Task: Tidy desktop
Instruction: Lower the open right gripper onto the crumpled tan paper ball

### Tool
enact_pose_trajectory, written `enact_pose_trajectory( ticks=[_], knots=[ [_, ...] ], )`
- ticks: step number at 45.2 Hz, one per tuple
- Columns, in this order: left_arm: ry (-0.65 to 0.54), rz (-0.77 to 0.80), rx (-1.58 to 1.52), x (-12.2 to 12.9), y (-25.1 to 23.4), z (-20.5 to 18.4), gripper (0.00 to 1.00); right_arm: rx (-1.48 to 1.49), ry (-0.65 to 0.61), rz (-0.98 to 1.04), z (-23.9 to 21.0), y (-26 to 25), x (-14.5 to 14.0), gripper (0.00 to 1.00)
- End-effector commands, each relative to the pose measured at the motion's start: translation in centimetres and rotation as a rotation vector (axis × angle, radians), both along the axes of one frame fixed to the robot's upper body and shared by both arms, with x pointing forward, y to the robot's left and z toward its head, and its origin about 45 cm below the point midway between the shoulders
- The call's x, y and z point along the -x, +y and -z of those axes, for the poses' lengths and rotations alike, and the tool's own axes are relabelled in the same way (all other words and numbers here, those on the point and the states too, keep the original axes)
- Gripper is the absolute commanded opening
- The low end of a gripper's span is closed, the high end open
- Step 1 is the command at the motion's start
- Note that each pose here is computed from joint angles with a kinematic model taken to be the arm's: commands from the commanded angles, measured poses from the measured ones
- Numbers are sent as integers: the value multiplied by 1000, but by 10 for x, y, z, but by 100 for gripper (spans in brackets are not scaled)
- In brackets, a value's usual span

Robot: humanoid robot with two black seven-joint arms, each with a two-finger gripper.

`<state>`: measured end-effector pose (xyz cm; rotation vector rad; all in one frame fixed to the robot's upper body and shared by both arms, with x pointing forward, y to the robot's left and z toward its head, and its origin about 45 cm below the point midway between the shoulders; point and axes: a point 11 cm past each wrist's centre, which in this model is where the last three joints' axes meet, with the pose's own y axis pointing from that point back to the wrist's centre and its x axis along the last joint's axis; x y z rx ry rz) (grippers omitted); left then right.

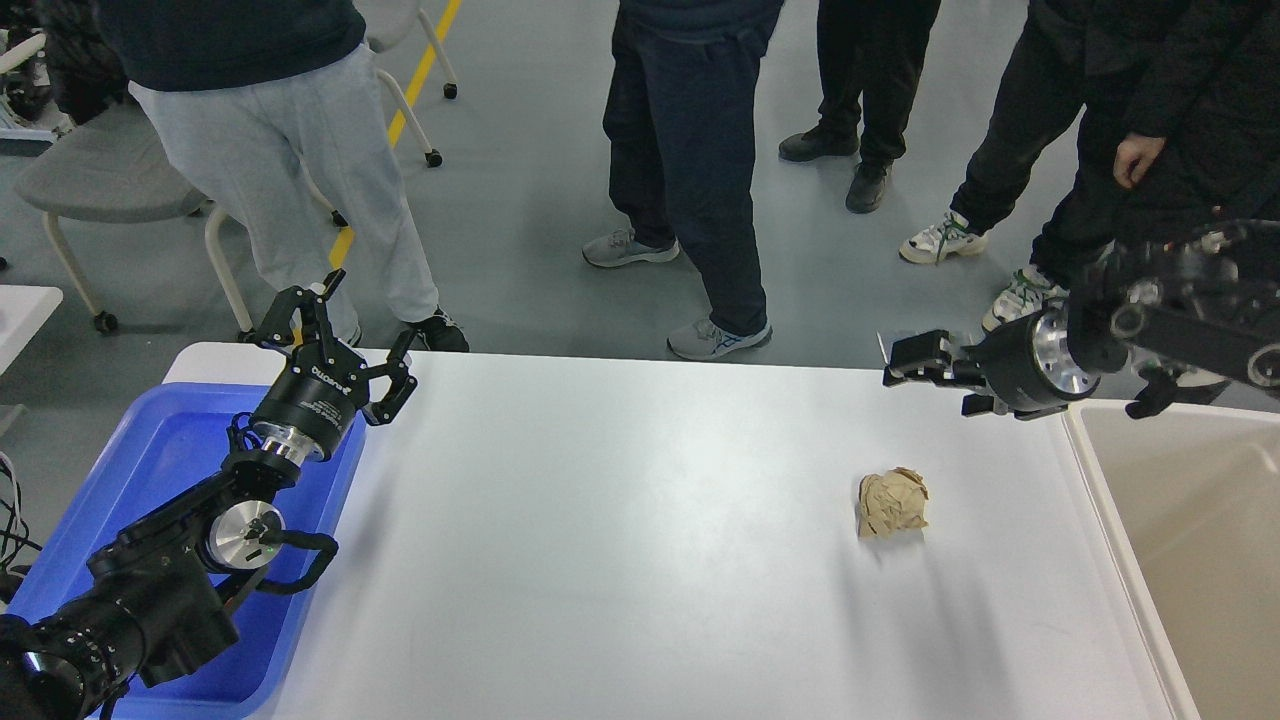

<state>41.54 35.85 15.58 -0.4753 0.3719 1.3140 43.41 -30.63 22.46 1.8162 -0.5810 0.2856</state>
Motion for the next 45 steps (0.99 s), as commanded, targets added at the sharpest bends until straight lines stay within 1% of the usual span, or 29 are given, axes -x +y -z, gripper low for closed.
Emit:
enact_pose_trajectory(
  ticks=[1,8,24,40,45],
  knots=[
    [0,1,-1,0,0,0,100,120,3,-46,36,-1,4,100],
    [0,0,0,0,0,0,100,175,-21,-51,53,-4,1,100],
    [0,1,-1,0,0,0,100,184,20,-58,94,9,13,100],
    [0,1,-1,0,0,0,100,194,15,-48,106,5,17,100],
    [0,1,-1,0,0,0,100,181,17,-51,110,11,19,100]
  ],
)
